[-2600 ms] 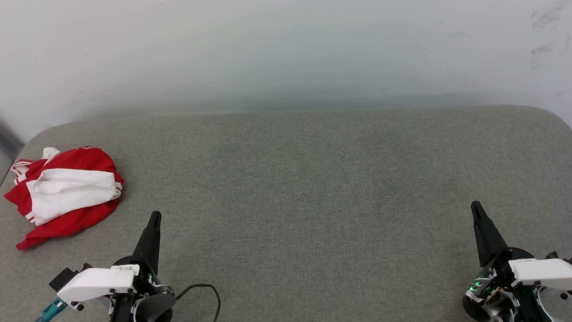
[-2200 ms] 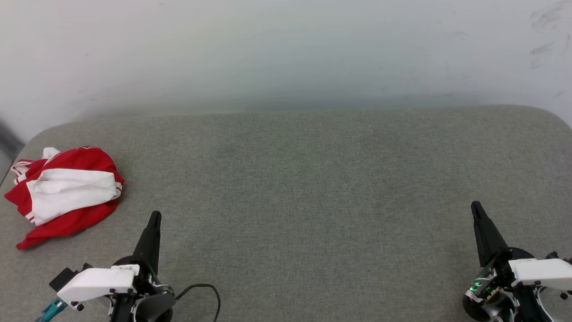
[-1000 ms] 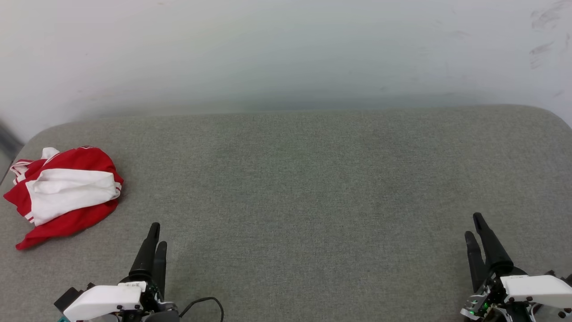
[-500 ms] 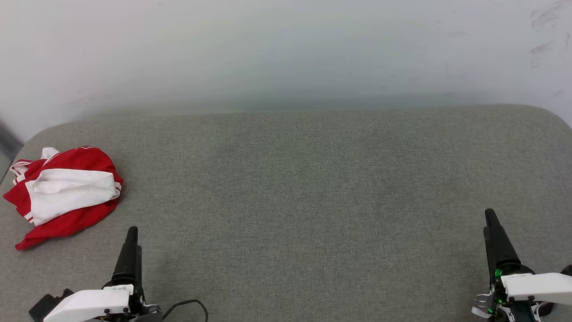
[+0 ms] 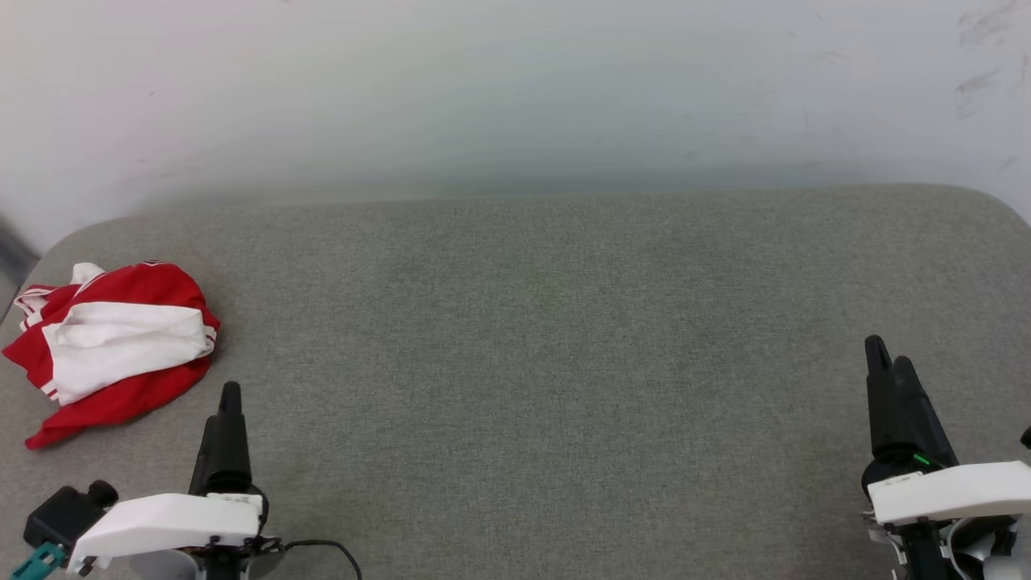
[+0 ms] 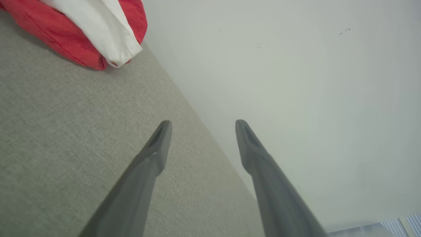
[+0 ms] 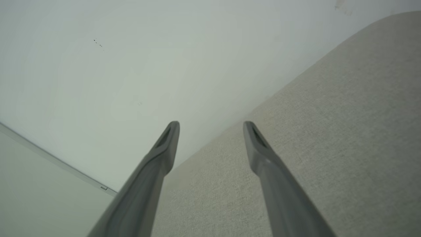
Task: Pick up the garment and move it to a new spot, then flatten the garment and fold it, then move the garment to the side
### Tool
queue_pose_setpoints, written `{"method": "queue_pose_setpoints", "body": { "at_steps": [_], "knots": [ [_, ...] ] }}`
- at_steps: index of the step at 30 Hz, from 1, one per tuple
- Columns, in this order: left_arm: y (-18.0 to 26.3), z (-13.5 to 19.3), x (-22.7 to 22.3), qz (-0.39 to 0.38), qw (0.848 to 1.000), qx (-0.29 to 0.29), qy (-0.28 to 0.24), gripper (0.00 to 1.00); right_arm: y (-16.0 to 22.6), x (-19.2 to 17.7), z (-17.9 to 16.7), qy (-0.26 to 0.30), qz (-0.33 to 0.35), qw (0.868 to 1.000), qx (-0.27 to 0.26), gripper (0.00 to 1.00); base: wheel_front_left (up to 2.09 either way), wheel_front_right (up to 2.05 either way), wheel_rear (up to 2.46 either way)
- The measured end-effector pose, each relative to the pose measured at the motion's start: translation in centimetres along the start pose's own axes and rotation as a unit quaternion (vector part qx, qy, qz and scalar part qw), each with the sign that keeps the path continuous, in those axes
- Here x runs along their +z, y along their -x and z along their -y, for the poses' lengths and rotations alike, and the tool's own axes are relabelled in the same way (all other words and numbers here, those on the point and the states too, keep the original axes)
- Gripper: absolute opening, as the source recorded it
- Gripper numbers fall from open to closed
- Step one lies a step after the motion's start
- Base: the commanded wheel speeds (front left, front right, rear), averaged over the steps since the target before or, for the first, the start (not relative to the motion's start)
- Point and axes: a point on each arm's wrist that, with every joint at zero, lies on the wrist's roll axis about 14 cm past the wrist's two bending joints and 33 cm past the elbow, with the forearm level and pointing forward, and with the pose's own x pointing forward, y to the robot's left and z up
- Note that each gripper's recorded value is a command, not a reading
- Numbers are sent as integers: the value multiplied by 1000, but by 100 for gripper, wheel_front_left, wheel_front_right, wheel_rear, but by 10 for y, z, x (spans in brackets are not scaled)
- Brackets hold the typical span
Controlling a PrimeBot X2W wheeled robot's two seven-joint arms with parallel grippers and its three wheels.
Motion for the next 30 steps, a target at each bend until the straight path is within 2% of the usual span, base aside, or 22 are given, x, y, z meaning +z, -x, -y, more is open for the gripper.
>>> {"method": "queue_pose_setpoints", "body": {
  "at_steps": [8,14,18,30],
  "knots": [
    [2,30,-8,3,993,-27,-117,100,-3,-1,-26,107,4,993,44,100,0,0,0],
    [5,45,-18,1,982,-51,-179,100,-3,-8,-37,167,-1,984,65,100,0,0,0],
    [8,56,-28,-4,974,-77,-215,100,-2,-15,-41,202,-6,977,75,100,0,0,0],
    [18,62,-46,-12,938,-97,-333,100,0,-22,-42,288,-9,954,87,100,0,0,0]
  ]
}}
